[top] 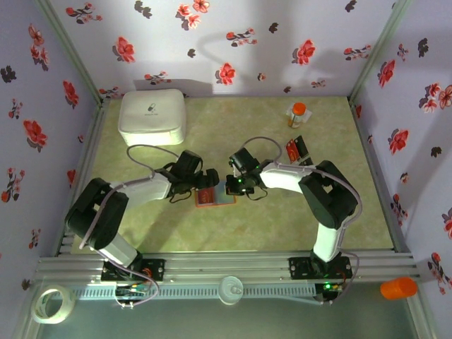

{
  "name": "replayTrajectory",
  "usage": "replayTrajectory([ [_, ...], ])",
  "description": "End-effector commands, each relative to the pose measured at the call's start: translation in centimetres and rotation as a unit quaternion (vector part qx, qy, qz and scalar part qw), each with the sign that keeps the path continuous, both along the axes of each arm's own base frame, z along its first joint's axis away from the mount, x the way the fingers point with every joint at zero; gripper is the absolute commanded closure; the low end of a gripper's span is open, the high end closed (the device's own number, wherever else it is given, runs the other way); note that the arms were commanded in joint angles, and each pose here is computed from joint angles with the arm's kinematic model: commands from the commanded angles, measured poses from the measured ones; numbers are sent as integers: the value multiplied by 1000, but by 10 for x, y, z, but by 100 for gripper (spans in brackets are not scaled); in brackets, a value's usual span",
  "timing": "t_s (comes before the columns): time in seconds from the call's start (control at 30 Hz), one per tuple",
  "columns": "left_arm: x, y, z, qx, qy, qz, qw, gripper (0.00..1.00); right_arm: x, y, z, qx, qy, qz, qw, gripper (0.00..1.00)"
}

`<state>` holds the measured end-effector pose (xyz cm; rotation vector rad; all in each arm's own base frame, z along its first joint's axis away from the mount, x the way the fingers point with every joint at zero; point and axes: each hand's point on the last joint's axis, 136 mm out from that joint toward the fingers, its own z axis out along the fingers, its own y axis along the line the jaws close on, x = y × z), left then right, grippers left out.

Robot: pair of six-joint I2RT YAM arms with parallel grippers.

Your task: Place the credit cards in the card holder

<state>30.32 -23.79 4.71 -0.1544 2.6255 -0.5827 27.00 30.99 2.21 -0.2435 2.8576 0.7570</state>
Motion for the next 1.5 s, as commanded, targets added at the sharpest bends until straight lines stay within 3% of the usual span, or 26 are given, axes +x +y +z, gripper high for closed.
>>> replayTrajectory([
  [0.0, 4, -13, 3, -12, -2, -8, 1000, 0, -12, -16, -21, -32, 28, -10, 999, 97],
  [0.67, 1, 3, -2, 18, -7, 15, 1000, 0, -12, -15, -21, -32, 28, -8, 999, 97],
  [1.47, -1, -8, -13, 13, 9, -5, 1000, 0, -12, -14, -22, -29, 31, -9, 999, 98],
])
